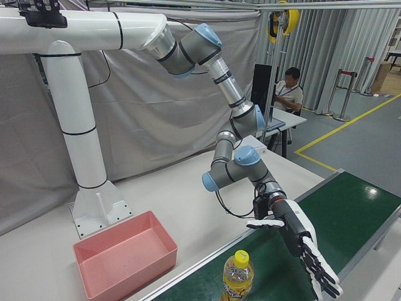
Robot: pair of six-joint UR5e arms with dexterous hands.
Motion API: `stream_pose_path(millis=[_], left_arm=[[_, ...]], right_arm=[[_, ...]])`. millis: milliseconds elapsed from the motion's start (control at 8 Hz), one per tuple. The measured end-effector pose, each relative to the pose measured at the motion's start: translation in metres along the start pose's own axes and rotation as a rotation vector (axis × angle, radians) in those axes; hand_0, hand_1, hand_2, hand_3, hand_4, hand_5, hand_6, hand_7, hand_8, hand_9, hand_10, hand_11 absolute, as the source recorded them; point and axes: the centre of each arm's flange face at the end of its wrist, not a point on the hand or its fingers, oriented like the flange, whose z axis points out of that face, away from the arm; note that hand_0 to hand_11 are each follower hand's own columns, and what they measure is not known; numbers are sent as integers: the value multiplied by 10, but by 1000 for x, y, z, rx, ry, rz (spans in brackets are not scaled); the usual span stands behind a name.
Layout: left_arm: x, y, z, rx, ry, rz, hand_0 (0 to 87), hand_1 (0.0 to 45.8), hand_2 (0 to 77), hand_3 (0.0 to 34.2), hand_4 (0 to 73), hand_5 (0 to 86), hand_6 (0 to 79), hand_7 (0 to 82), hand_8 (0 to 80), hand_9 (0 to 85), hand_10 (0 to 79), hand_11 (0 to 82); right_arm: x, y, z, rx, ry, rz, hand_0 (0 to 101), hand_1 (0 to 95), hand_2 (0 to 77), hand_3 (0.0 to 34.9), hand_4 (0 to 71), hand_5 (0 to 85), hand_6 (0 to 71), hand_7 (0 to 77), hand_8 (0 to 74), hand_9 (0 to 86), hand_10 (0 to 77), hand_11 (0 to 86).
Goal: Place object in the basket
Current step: 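Reach the left hand forward toward the orange bottle on the belt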
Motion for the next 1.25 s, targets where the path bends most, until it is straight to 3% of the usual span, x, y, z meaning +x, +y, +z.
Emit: stream_pose_path(millis=[125, 500, 875, 1250], left_arm=[[-1, -1, 2, -3, 1, 14, 434, 93, 44, 0, 11, 33, 0, 0, 5, 5, 60, 98], [-6, -16, -5, 6, -7, 71, 424, 104, 55, 0, 11, 33, 0, 0, 5, 5, 60, 98], [-11, -45, -31, 12, -18, 81, 434, 98, 55, 0, 11, 22, 0, 5, 5, 5, 60, 98], [-18, -47, -39, -11, -41, 74, 452, 109, 33, 0, 11, 27, 0, 5, 5, 5, 60, 98]], right_arm=[[0, 0, 0, 0, 0, 0, 1, 0, 5, 2, 0, 0, 0, 5, 0, 0, 0, 0], [0, 0, 0, 0, 0, 0, 2, 0, 5, 2, 0, 0, 0, 5, 0, 0, 0, 0], [0, 0, 0, 0, 0, 0, 0, 0, 5, 2, 0, 0, 0, 5, 0, 0, 0, 0], [-1, 0, 0, 0, -1, 0, 3, 0, 5, 2, 0, 0, 0, 5, 0, 0, 0, 0]])
